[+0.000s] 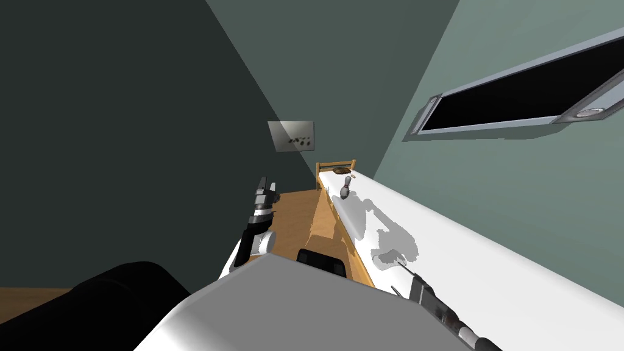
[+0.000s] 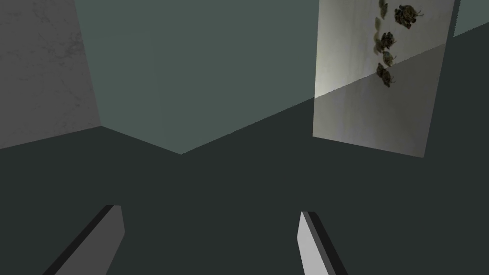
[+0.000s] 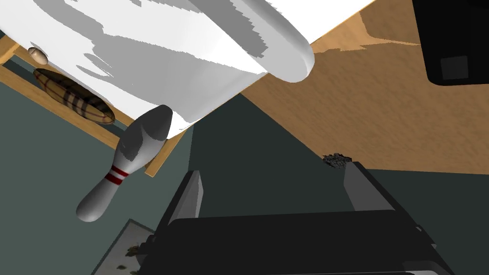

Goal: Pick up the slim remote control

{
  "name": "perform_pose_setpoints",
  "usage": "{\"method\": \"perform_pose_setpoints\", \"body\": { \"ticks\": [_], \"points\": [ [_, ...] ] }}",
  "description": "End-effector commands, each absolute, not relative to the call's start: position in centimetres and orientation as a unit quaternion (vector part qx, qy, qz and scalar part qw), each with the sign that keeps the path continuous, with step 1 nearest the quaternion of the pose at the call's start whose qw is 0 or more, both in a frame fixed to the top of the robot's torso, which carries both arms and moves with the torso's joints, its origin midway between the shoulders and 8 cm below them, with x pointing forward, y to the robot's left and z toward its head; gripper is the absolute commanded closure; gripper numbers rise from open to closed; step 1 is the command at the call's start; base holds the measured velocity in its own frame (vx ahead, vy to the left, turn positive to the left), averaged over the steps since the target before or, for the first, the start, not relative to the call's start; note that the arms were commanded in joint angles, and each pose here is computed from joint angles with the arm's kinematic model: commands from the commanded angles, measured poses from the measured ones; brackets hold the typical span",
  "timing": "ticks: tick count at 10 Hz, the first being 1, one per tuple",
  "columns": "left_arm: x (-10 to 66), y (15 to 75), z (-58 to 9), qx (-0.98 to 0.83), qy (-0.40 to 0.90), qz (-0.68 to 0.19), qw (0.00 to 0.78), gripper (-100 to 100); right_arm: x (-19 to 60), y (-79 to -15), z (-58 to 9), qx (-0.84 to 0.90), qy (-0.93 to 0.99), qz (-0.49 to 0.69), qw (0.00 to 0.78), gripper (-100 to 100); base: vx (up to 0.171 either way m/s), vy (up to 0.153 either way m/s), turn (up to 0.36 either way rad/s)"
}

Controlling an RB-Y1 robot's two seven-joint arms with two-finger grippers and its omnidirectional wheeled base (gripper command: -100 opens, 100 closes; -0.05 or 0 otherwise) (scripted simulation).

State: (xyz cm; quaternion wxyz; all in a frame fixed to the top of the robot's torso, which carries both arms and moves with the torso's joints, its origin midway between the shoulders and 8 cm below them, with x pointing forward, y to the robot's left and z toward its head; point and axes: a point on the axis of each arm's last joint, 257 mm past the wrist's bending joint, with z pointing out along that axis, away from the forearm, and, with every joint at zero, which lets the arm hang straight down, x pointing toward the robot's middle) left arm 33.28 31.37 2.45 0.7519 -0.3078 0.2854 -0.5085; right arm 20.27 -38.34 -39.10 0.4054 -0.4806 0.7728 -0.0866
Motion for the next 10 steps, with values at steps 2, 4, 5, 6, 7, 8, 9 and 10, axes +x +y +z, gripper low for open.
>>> {"method": "perform_pose_setpoints", "body": {
  "ticks": [2, 4, 5, 6, 7, 8, 9, 10],
  "points": [
    [33.3, 31.4, 2.4, -0.308, 0.285, -0.508, 0.752, 0, 18.4, -39.8, -40.6, -0.527, 0.761, -0.092, 0.367, -100, 0.082, 0.019, 0.051],
    [33.3, 31.4, 2.4, -0.308, 0.285, -0.508, 0.752, 0, 16.7, -41.1, -41.9, -0.565, 0.750, -0.093, 0.331, -100, 0.121, 0.028, 0.051],
    [33.3, 31.4, 2.4, -0.308, 0.285, -0.508, 0.752, 0, 16.6, -41.2, -42.0, -0.569, 0.748, -0.094, 0.329, -100, 0.054, 0.025, -0.004],
    [33.3, 31.4, 2.4, -0.308, 0.285, -0.508, 0.752, 0, 15.0, -42.5, -43.0, -0.595, 0.740, -0.090, 0.300, -100, 0.100, 0.037, 0.049],
    [33.3, 31.4, 2.4, -0.308, 0.285, -0.508, 0.752, 0, 14.8, -42.6, -43.2, -0.606, 0.734, -0.093, 0.292, -100, 0.098, 0.026, 0.030],
    [33.3, 31.4, 2.4, -0.308, 0.285, -0.508, 0.752, 0, 13.3, -43.9, -44.1, -0.628, 0.727, -0.086, 0.265, -100, 0.143, 0.014, 0.042],
    [33.3, 31.4, 2.4, -0.308, 0.285, -0.508, 0.752, 0, 13.0, -44.1, -44.3, -0.640, 0.719, -0.090, 0.256, -100, 0.116, 0.027, 0.025],
    [33.3, 31.4, 2.4, -0.308, 0.285, -0.508, 0.752, 0, 11.6, -45.3, -45.1, -0.661, 0.709, -0.082, 0.229, -100, 0.123, 0.039, 0.030]
  ]
}}
